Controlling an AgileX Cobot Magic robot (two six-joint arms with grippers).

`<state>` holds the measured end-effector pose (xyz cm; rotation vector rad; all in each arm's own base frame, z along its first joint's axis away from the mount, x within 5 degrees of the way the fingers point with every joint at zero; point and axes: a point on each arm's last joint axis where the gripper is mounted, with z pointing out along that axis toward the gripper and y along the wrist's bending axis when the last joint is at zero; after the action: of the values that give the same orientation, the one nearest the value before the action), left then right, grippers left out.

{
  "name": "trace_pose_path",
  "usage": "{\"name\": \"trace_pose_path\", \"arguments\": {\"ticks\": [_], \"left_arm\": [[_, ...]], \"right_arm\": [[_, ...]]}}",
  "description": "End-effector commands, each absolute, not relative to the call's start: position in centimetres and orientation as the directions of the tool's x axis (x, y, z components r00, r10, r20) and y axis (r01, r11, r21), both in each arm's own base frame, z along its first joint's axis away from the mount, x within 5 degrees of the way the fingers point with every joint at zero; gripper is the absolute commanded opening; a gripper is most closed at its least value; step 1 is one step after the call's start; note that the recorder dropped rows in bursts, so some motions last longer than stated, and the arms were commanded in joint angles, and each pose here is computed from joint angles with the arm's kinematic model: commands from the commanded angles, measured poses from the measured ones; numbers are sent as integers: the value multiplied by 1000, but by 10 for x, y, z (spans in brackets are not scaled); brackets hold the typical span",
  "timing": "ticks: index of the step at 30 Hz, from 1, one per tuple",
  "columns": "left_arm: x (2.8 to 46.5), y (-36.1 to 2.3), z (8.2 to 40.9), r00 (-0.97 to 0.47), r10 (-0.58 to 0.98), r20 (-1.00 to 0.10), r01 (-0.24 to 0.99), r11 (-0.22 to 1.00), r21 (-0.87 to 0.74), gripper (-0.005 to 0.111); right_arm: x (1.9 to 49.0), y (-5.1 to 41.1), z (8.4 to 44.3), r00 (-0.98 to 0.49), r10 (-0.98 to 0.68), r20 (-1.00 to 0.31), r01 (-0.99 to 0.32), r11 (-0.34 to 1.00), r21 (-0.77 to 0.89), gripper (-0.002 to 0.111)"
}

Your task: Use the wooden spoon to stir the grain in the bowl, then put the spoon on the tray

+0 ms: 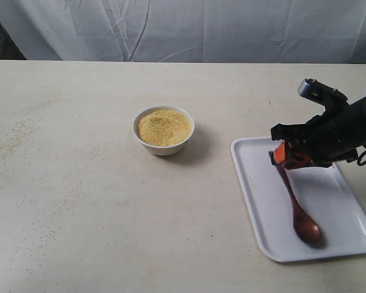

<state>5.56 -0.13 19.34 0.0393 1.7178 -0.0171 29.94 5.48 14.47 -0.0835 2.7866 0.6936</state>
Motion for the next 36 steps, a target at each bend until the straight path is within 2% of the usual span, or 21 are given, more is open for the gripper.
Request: {"name": "trace_pose_path", "arguments": {"ticks": [1,4,6,10,12,14,17,20,22,24,31,36], "left_arm": [[56,-1,192,-142,11,-990,35,999,6,0],[56,-1,192,-142,11,-990,35,999,6,0],[56,-1,192,-142,11,-990,35,999,6,0],[56,-1,192,-142,11,-990,35,999,6,0],[56,-1,192,-142,11,-990,35,999,6,0],[56,-1,192,-142,11,-990,35,999,6,0],[56,-1,192,-142,11,-990,35,999,6,0],[56,-1,192,-142,11,-990,35,999,6,0],[56,-1,192,-142,11,-990,35,999,6,0],[56,-1,192,-142,11,-990,35,999,6,0],[56,-1,192,-142,11,-990,35,999,6,0],[56,-1,192,-142,11,-990,35,999,6,0]], "right_arm": [[299,49,145,-949,-55,-312,-177,909,377,50],[299,45,156,-938,-48,-343,-169,927,334,50],[295,46,178,-916,-37,-400,-184,924,335,41],[274,61,211,-850,-239,-469,-405,866,293,-1],[261,62,222,-813,-354,-462,-495,838,229,1],[251,54,231,-826,-383,-413,-478,865,153,1],[240,31,247,-894,-239,-380,-263,965,11,1],[220,9,270,-911,-107,-399,-56,989,-138,1],[201,0,288,-883,-41,-467,48,983,-176,1],[181,-4,302,-835,-18,-550,92,981,-172,1],[104,-7,311,-558,0,-830,87,995,-58,1],[69,-6,284,-322,-10,-947,42,999,-25,1]]}}
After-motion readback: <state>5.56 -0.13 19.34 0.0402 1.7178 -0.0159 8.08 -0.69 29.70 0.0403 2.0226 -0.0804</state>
